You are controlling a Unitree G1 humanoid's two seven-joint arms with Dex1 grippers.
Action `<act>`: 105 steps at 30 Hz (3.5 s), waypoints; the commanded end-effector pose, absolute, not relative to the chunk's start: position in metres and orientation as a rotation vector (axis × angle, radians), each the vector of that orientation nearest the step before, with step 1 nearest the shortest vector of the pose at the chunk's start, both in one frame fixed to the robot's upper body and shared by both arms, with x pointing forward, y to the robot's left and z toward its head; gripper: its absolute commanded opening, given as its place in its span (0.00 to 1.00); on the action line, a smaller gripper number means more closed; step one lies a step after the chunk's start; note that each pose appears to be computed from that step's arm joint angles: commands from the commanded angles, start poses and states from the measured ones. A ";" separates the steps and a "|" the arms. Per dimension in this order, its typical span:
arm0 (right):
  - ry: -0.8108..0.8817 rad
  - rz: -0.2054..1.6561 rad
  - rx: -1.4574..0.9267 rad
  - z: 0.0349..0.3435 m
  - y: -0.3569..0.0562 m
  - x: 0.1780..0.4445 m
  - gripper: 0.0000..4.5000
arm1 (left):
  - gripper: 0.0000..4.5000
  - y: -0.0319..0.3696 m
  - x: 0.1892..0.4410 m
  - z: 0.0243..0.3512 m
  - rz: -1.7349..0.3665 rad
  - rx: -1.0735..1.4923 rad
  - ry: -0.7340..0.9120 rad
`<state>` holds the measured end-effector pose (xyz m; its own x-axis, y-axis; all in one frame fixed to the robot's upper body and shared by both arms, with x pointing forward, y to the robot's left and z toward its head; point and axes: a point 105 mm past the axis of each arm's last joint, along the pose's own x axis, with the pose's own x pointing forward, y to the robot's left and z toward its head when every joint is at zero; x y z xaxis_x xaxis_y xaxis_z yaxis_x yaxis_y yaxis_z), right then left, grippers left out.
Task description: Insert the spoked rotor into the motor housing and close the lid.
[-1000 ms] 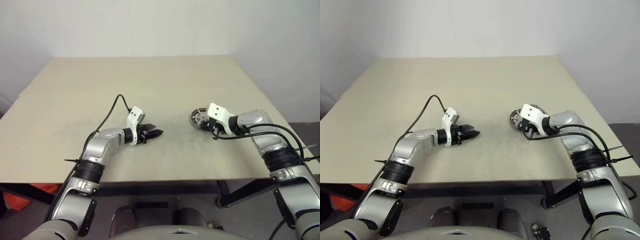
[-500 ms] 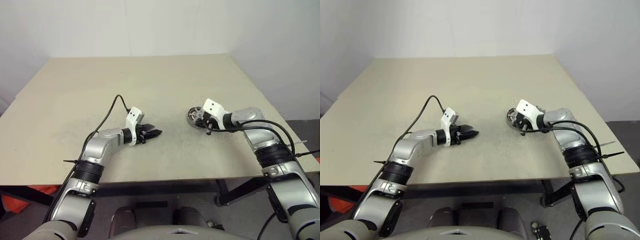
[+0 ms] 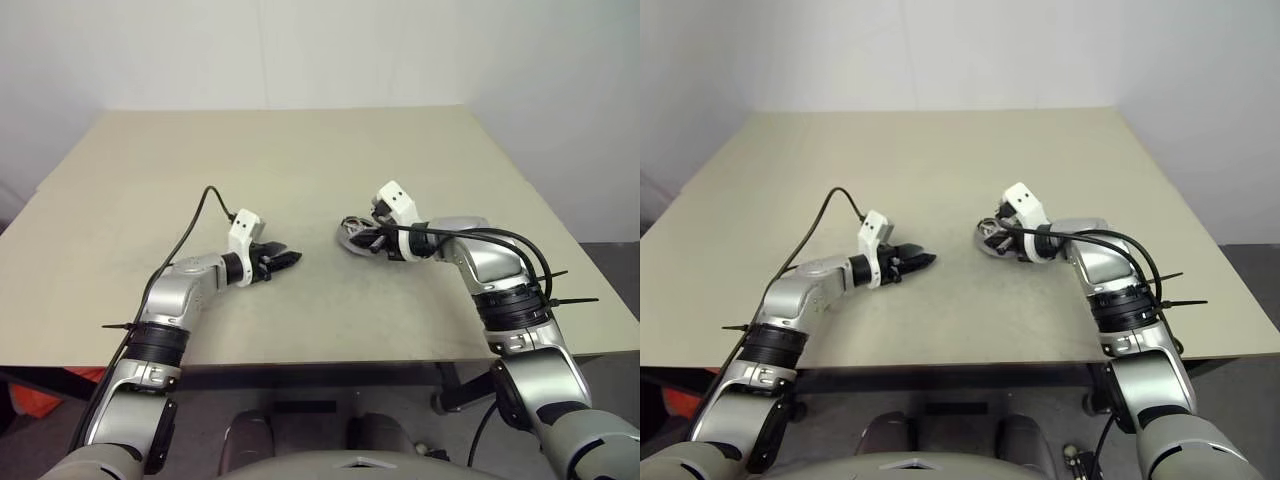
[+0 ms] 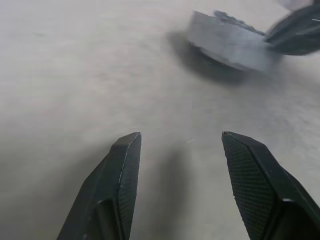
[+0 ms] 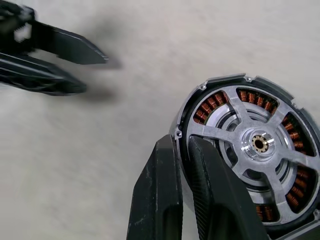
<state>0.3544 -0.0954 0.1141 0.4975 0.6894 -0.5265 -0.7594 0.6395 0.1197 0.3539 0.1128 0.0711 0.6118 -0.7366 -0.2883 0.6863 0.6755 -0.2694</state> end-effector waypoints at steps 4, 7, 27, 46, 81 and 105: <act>0.520 0.956 -0.058 0.139 -0.055 0.338 0.00 | 0.61 0.135 0.368 0.093 -0.756 -0.128 0.314; 0.544 0.950 -0.032 0.134 -0.047 0.335 0.00 | 0.61 0.136 0.369 0.093 -0.752 -0.129 0.311; 0.618 0.921 0.096 0.126 -0.027 0.333 0.00 | 0.61 0.128 0.365 0.089 -0.779 -0.130 0.323; 0.427 0.833 0.346 0.171 -0.071 0.343 0.51 | 0.61 0.121 0.357 0.093 -0.905 -0.102 0.346; 0.612 0.404 0.747 0.075 -0.151 0.317 0.99 | 0.61 0.089 0.351 0.081 -1.087 0.017 0.389; 0.467 0.509 0.740 0.115 -0.140 0.355 0.99 | 0.61 0.100 0.358 0.078 -0.995 0.006 0.388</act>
